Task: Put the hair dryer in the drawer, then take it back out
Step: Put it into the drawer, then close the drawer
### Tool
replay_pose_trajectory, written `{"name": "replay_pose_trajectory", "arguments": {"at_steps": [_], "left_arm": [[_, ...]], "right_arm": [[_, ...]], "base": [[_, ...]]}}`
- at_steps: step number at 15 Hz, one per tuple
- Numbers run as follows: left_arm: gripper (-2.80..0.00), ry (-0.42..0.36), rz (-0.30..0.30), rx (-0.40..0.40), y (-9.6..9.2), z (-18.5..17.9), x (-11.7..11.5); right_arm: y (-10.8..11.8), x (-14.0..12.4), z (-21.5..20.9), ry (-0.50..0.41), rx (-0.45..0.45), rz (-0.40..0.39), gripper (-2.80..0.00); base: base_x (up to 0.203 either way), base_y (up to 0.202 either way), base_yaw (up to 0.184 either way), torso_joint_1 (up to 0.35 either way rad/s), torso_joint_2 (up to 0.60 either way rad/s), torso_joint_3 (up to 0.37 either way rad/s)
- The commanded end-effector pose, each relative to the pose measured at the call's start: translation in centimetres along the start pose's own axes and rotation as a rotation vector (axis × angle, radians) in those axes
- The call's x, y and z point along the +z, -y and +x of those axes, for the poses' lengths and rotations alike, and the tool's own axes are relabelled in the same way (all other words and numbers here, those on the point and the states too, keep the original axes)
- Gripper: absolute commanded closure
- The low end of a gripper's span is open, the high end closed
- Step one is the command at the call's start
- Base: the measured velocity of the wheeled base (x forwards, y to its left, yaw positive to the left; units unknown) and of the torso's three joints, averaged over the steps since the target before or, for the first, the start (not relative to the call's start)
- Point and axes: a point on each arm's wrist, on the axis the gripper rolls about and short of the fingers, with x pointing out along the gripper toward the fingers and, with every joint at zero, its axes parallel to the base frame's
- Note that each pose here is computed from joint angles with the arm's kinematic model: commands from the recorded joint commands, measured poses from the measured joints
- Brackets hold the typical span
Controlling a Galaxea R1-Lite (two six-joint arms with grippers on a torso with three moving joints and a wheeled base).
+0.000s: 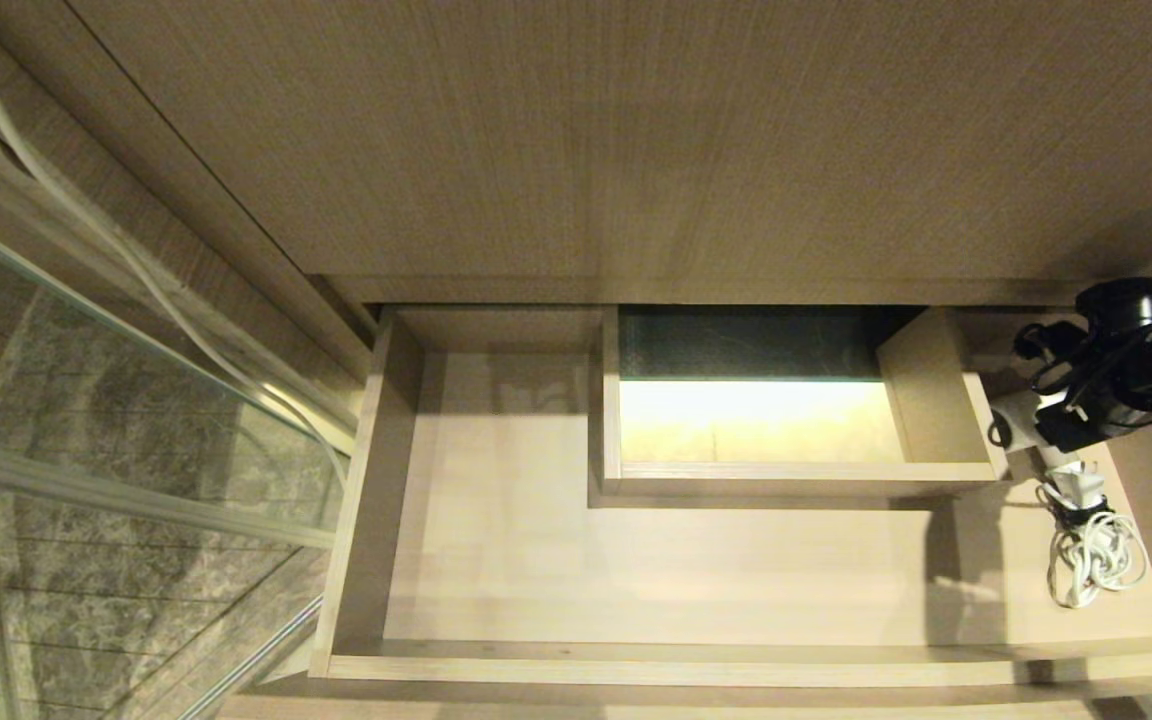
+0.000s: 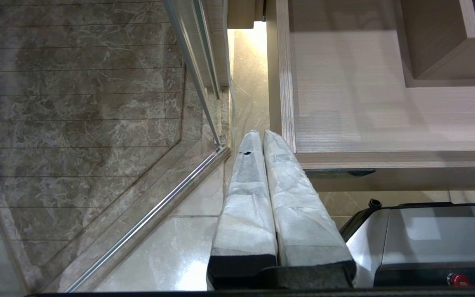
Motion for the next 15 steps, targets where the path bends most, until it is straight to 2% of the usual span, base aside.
{"name": "replay_pose_trajectory", "arguments": {"at_steps": [1, 3, 4, 5, 10, 13, 15], "left_arm": [[0.00, 0.001, 0.000, 0.000, 0.0, 0.0, 0.0], [0.00, 0.001, 0.000, 0.000, 0.0, 0.0, 0.0], [0.00, 0.001, 0.000, 0.000, 0.0, 0.0, 0.0], [0.00, 0.001, 0.000, 0.000, 0.0, 0.0, 0.0], [0.00, 0.001, 0.000, 0.000, 0.0, 0.0, 0.0], [0.00, 0.000, 0.000, 0.000, 0.0, 0.0, 0.0], [0.00, 0.000, 0.000, 0.000, 0.0, 0.0, 0.0]], "right_arm": [[2.0, 0.1, -3.6, 0.048, -0.038, 0.023, -2.80], [4.0, -1.0, -6.3, 0.042, -0.063, 0.038, -2.80], [4.7, -1.8, -7.6, 0.032, -0.070, 0.037, -1.06], [5.2, -2.6, -8.9, 0.018, -0.072, 0.031, 0.00], [6.7, -5.9, -16.2, 0.034, -0.105, 0.024, 0.00], [6.4, -8.8, -20.1, 0.045, -0.118, 0.017, 0.00], [5.7, -11.8, -23.4, 0.046, -0.122, -0.008, 0.00]], "base": [[0.000, 0.000, 0.000, 0.000, 0.00, 0.000], [0.000, 0.000, 0.000, 0.000, 0.00, 0.000], [0.000, 0.000, 0.000, 0.000, 0.00, 0.000], [0.000, 0.000, 0.000, 0.000, 0.00, 0.000], [0.000, 0.000, 0.000, 0.000, 0.00, 0.000], [0.000, 0.000, 0.000, 0.000, 0.00, 0.000], [0.000, 0.000, 0.000, 0.000, 0.00, 0.000]]}}
